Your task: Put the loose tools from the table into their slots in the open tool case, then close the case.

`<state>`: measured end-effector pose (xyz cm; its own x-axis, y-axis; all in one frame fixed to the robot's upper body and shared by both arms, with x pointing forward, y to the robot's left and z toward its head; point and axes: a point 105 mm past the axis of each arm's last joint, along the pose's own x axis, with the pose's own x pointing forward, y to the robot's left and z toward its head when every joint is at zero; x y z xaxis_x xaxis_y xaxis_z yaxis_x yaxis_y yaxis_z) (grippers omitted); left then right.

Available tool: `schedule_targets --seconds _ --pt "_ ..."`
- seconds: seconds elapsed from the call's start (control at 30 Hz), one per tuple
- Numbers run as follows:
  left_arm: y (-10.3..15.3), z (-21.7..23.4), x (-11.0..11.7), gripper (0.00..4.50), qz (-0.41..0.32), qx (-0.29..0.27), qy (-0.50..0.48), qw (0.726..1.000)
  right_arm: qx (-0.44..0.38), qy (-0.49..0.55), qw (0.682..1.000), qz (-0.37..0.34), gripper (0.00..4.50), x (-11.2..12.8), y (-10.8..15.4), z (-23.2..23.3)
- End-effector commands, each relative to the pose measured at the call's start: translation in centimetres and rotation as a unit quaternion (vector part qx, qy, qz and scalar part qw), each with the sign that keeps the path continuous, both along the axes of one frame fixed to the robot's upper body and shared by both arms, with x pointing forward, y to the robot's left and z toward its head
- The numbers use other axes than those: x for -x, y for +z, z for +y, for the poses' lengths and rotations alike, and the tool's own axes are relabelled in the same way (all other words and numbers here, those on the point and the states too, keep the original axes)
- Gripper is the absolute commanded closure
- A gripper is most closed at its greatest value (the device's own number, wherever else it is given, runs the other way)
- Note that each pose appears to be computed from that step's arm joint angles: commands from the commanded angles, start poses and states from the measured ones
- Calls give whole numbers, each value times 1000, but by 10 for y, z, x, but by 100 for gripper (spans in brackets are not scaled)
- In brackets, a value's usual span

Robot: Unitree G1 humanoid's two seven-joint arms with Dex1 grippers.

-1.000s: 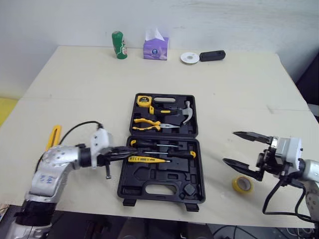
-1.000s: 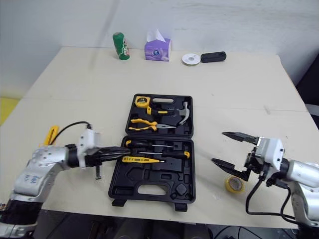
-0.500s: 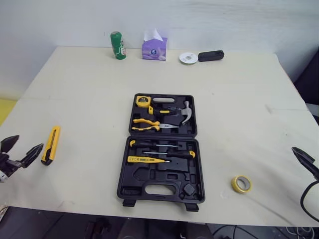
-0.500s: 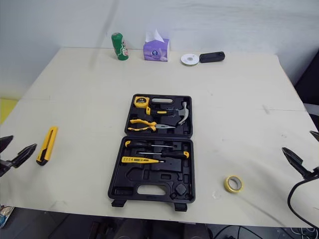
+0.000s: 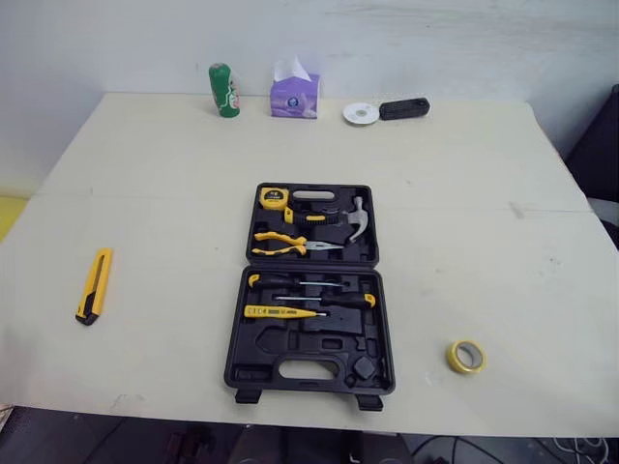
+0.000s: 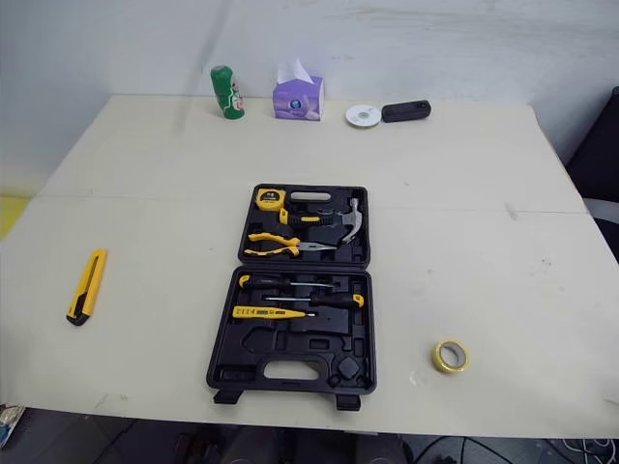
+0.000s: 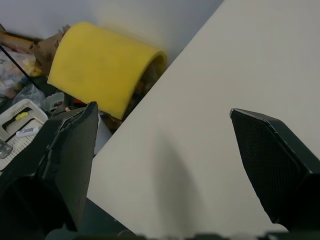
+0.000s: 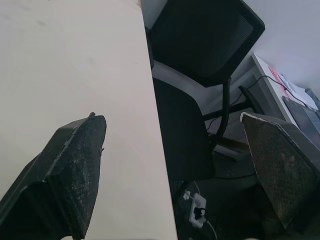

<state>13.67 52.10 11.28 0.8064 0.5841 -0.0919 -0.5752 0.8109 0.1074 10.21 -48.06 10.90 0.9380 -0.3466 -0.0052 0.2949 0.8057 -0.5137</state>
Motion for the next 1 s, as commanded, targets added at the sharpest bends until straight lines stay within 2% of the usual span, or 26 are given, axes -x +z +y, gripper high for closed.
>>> schedule_targets --seconds 0.03,0.13,0.27,0.33,0.5,0.67,0.8,0.9,1.0 --pt "11 -3 -2 2 -7 -17 -12 1000 20 6 1000 -22 0 -5 13 2" --pt "11 -10 -10 2 -10 -17 -30 999 15 45 998 -35 0 -25 15 15" --pt "17 -26 -28 2 -5 -37 -83 996 -22 93 989 -112 0 -63 33 36" --pt "17 -33 -31 2 0 -40 -105 994 -35 151 981 -117 0 -82 37 58" --pt "29 -68 -45 2 -29 -30 -194 980 -54 328 931 -152 0 -137 68 140" --pt "30 -108 -58 2 -2 -6 -284 959 -87 486 856 -157 0 -151 92 217" --pt "13 -122 -65 2 43 67 -295 952 -95 576 798 -153 0 -157 105 267" --pt "8 -139 -72 2 72 86 -322 940 -74 632 758 -146 0 -157 111 299" --pt "11 -138 -81 2 74 95 -293 948 -45 667 731 -133 0 -154 115 316"
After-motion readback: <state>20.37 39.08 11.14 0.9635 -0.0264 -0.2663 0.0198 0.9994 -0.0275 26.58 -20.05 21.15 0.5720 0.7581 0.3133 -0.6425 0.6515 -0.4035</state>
